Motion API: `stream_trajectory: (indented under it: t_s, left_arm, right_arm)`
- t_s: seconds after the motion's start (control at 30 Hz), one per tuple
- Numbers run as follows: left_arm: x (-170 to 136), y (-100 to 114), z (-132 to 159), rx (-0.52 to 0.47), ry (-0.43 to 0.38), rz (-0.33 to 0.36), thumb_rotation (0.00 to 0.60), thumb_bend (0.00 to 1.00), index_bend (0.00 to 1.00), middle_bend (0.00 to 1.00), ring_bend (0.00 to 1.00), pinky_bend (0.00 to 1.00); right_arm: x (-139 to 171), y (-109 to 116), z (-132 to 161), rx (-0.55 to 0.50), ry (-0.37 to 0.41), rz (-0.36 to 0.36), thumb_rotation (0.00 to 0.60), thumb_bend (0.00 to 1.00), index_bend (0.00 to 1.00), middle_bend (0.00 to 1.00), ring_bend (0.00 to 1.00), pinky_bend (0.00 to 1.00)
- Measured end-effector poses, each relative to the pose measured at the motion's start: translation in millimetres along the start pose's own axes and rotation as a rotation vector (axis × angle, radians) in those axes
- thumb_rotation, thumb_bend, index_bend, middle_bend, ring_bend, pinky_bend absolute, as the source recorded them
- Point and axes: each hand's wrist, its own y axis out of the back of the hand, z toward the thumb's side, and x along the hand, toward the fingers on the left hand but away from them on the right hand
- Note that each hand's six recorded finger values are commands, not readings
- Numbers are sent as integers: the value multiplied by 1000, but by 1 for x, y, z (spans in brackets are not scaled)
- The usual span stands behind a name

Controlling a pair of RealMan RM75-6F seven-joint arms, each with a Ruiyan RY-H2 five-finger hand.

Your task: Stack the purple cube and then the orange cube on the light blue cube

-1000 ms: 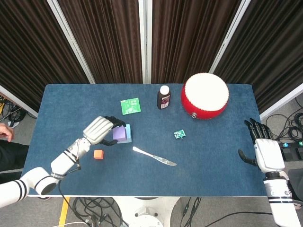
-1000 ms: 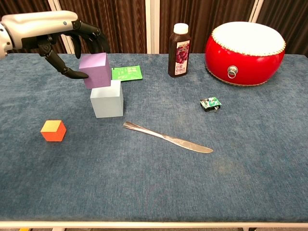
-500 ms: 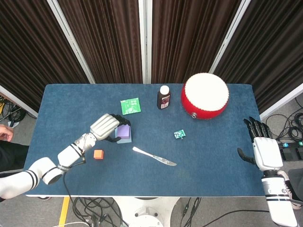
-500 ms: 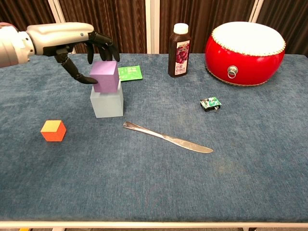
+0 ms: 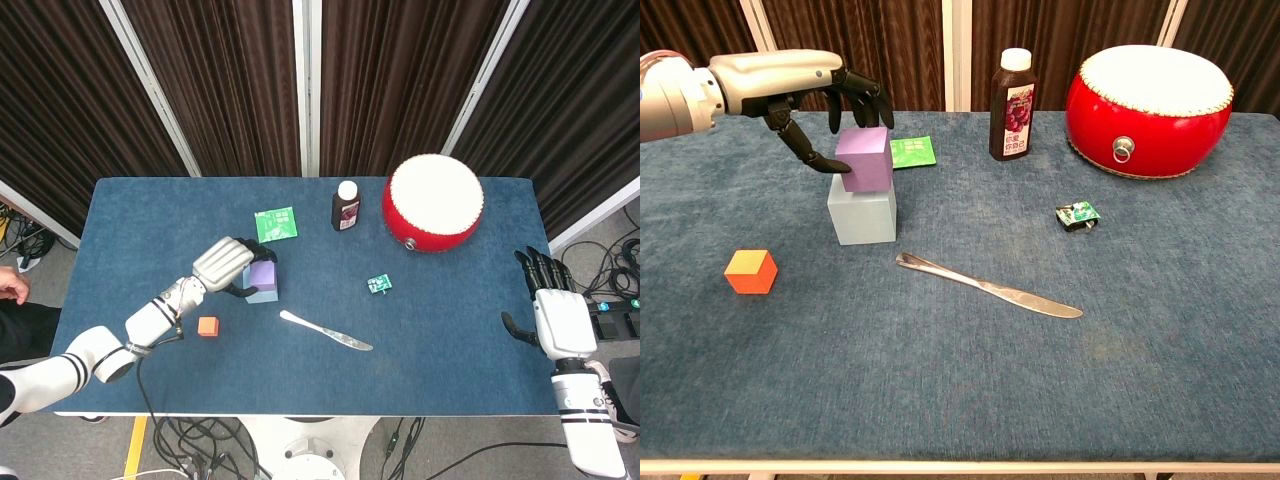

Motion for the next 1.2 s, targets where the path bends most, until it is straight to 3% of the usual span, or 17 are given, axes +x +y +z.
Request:
stream_trajectory:
  t_s: [1.2]
  left_arm:
    - [-1, -12, -13, -10, 13, -11, 600, 319, 386, 571, 367, 452]
  right_arm:
    - [-4, -4, 1, 12, -10, 13, 600, 220, 0, 0, 0, 0]
